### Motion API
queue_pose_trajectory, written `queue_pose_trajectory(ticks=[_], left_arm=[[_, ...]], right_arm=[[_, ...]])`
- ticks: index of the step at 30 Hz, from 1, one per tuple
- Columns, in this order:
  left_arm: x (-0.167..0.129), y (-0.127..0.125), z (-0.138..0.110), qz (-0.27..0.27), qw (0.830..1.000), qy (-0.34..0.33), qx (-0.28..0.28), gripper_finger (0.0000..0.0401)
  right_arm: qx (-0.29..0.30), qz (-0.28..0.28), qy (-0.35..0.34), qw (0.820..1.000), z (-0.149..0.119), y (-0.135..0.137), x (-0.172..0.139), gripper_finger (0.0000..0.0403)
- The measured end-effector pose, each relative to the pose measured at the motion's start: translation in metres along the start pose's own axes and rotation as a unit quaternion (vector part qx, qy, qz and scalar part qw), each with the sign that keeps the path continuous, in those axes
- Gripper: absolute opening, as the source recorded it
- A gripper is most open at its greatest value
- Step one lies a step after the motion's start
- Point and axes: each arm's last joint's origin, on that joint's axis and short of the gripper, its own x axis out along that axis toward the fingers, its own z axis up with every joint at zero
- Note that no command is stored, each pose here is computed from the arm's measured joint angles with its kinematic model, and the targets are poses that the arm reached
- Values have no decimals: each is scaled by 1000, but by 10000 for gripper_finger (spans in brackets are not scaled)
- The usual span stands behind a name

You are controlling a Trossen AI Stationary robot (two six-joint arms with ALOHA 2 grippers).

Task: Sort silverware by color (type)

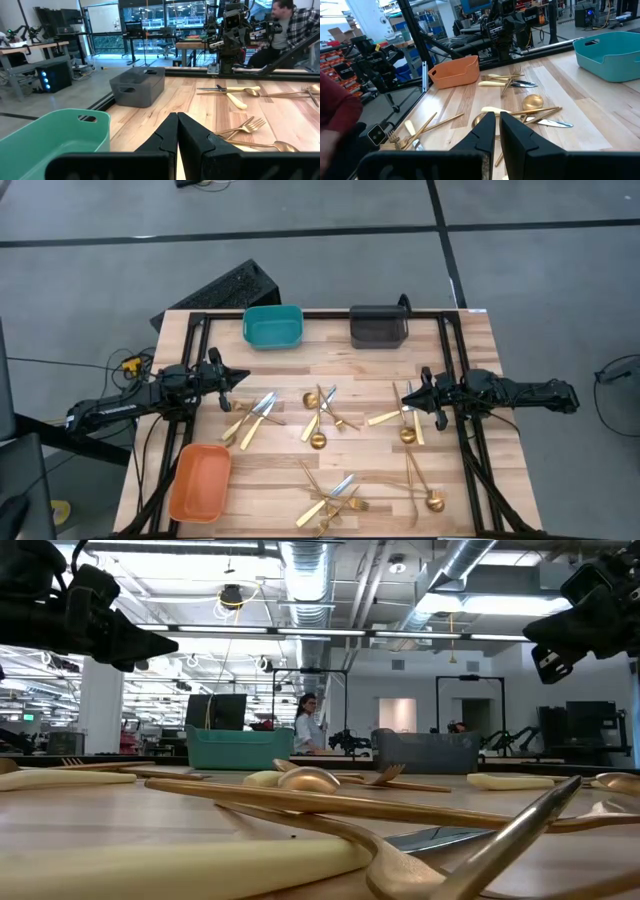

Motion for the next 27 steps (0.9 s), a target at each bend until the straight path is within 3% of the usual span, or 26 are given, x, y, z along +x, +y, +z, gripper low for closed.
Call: queue_pose_trajectory(ticks=[7, 12, 16, 19, 22, 27], left_arm=[[0, 0, 0, 0, 1000, 0, 0, 0], [0, 0, 0, 0, 1000, 0, 0, 0], [0, 0, 0, 0, 1000, 0, 0, 0], [0, 0, 0, 0, 1000, 0, 0, 0], [0, 0, 0, 0, 1000, 0, 0, 0], [0, 0, 0, 0, 1000, 0, 0, 0]], right_arm=[[0, 0, 0, 1000, 0, 0, 0, 53], [-67, -3, -50, 996, 7, 0, 0, 53], [-201, -55, -166, 964, 31, 1, -5, 53], [-267, -76, -189, 942, 36, 1, -7, 53], [-289, -83, -199, 933, 38, 1, -8, 53], [-276, -76, -222, 932, 42, 3, -10, 53]])
